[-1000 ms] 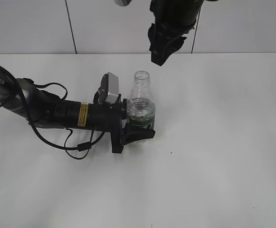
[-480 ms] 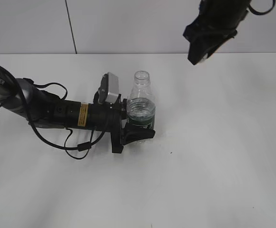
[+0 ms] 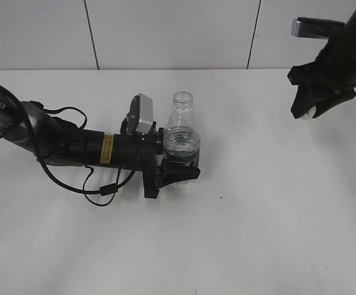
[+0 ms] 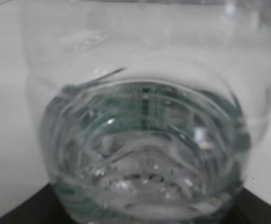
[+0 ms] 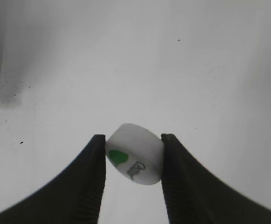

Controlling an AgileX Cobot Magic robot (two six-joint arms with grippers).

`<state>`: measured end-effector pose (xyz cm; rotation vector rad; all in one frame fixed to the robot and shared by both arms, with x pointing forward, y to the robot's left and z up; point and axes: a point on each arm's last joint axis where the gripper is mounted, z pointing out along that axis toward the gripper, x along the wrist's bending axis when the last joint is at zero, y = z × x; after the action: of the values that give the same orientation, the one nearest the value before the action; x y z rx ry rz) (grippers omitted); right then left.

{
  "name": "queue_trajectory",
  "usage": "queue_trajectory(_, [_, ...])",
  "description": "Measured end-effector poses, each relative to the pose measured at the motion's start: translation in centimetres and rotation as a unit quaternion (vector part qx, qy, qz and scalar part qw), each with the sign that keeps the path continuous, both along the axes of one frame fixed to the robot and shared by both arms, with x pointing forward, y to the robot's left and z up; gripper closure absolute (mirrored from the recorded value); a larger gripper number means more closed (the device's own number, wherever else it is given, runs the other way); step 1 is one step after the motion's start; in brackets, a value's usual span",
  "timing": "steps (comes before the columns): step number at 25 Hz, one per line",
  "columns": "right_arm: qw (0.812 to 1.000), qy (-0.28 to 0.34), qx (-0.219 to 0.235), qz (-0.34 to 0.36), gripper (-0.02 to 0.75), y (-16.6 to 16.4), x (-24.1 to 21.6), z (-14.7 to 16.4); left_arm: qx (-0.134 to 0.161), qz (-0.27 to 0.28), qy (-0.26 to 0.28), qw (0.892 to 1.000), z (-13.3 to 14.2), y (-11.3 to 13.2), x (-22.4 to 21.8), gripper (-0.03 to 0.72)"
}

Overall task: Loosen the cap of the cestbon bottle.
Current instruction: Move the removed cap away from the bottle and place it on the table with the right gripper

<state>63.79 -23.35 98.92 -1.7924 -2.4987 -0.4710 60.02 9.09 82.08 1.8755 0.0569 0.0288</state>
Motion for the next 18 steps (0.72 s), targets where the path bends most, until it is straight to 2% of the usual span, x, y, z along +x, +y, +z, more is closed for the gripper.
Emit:
queue_trajectory(7, [0.996, 0.050, 0.013, -0.074, 0.458, -3.0, -0.8, -3.9, -0.001, 0.001, 0.000, 1.000, 0.0, 0.0, 0.0, 0.284])
queue_trajectory(13, [0.991, 0.073, 0.036, -0.105, 0.459, -2.7, 0.1, -7.7, -0.002, 0.003, 0.001, 1.000, 0.0, 0.0, 0.0, 0.284])
queue_trajectory(18, [0.987, 0.085, 0.056, -0.125, 0.460, -2.4, 0.4, -9.2, -0.002, 0.003, 0.001, 1.000, 0.0, 0.0, 0.0, 0.284])
